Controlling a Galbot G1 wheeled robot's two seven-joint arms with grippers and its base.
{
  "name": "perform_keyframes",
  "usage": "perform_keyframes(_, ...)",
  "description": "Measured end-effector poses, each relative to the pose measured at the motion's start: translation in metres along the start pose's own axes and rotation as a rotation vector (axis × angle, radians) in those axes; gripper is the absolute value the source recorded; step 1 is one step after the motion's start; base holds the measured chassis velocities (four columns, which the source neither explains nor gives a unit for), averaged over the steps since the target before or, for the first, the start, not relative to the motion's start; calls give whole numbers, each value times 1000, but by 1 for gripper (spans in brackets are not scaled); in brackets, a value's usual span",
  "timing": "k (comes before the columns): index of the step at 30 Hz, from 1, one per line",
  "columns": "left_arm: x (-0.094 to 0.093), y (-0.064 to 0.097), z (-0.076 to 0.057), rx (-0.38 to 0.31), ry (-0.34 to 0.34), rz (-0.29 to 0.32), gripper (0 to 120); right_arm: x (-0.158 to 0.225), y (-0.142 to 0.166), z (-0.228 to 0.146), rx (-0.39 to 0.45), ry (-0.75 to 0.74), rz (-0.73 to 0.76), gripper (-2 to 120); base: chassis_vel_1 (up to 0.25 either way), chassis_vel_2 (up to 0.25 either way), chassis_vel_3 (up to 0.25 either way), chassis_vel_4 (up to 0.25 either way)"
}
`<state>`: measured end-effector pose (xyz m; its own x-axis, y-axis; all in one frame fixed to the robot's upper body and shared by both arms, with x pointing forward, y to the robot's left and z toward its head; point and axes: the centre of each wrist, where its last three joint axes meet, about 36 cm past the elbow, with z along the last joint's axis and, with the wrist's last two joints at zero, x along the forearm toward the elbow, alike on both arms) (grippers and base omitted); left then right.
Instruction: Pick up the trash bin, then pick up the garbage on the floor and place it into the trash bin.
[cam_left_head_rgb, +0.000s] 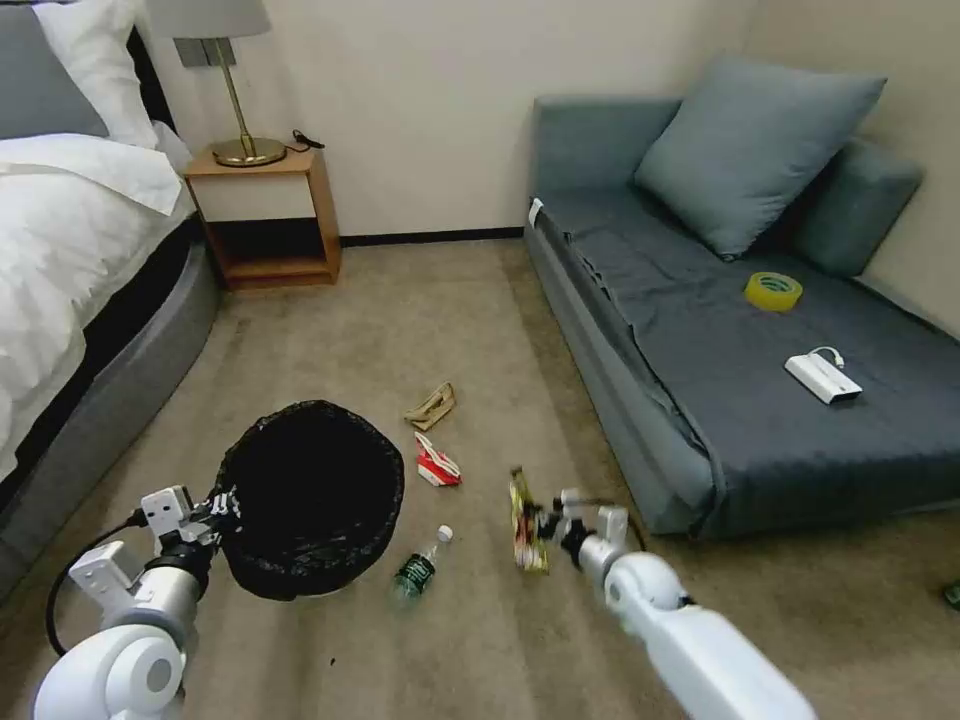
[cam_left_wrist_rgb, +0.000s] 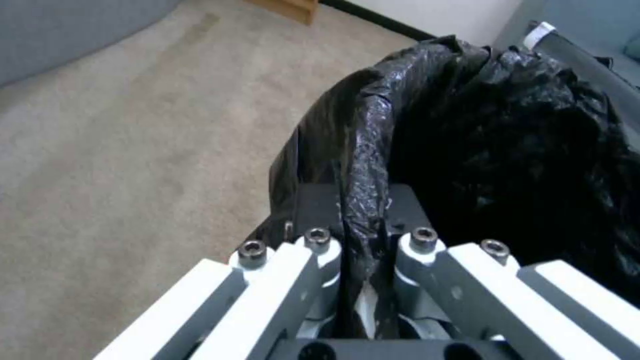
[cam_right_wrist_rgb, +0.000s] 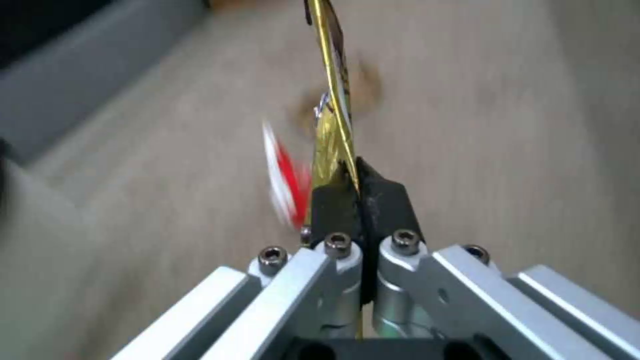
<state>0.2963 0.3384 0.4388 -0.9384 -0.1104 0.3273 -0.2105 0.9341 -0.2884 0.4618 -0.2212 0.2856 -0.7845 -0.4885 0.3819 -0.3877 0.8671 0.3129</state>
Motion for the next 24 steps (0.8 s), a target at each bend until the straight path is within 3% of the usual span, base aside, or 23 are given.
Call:
perform_keyframes(3, 0, -4, 4, 4, 8, 7, 5, 16, 15, -48, 58, -105, -36, 0, 0, 0, 0, 0)
perform_keyframes(4, 0, -4, 4, 4, 8, 7, 5, 16, 15, -48, 58, -105, -36, 0, 0, 0, 0, 0)
perform_keyframes(8, 3, -10, 9, -4, 17, 20, 5, 47, 76, -122, 109, -291, -187, 0, 0, 0, 0, 0)
perform_keyframes(9, 3, -10, 9, -4, 17, 20, 5, 47, 76, -122, 109, -291, -187, 0, 0, 0, 0, 0)
perform_keyframes(12, 8, -19, 15, -12, 23, 46, 5, 67, 131, -150, 160, -390, -354, 0, 0, 0, 0, 0)
perform_keyframes(13, 12, -25, 16, -11, 26, 63, 5, 74, 155, -148, 200, -402, -434, 0, 0, 0, 0, 0)
perform_keyframes(18, 22, -37, 19, -13, 32, 92, 5, 80, 183, -114, 292, -355, -556, 0, 0, 0, 0, 0)
perform_keyframes(24, 33, -42, 18, -14, 32, 103, 5, 74, 183, -69, 342, -286, -563, 0, 0, 0, 0, 0)
